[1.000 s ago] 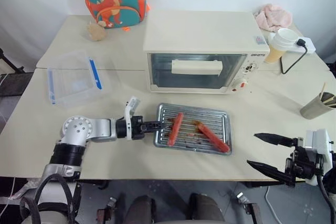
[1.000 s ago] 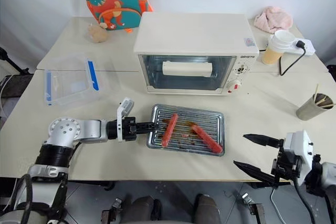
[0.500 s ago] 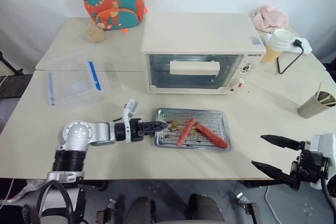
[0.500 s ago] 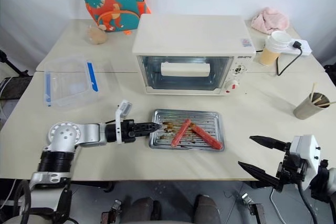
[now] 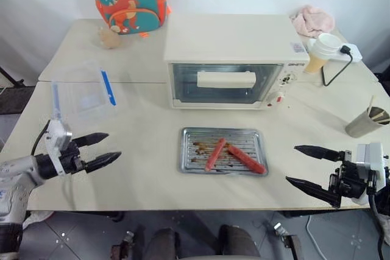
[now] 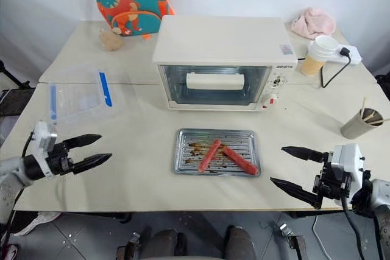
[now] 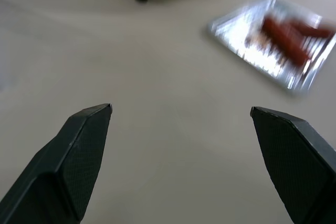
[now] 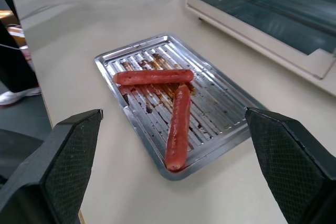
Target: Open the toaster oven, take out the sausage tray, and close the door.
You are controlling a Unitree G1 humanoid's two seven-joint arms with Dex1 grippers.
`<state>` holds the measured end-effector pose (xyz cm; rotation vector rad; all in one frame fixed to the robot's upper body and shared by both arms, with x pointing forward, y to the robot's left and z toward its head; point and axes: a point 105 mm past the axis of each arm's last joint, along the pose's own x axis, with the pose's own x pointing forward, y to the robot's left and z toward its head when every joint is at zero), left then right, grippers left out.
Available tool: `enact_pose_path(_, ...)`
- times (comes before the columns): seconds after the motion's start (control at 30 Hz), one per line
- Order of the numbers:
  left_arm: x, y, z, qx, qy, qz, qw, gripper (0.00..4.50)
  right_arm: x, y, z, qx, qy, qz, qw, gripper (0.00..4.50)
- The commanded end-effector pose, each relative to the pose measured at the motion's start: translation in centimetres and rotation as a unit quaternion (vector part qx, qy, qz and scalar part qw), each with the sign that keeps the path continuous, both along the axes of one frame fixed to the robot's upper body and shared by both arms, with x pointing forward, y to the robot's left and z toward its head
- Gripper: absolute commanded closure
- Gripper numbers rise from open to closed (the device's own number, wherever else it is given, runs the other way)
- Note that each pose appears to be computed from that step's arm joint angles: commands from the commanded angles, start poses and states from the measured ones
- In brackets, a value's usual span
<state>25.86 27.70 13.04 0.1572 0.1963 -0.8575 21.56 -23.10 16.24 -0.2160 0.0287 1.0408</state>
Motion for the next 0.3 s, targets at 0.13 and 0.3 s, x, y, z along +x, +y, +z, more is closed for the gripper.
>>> enact_pose_path(0.13, -2.1, 2.5, 2.0, 0.074, -0.058, 0.005, 0.996, 0.01, -0.1, -1.1, 1.1, -0.022, -0.019, 0.009, 1.000, 0.00)
enact_pose_path(0.3, -2.5, 2.5, 2.2, 0.058, -0.050, 0.014, 0.997, 0.01, -0.8, -1.4, 1.2, -0.028, -0.024, 0.009, 0.999, 0.00)
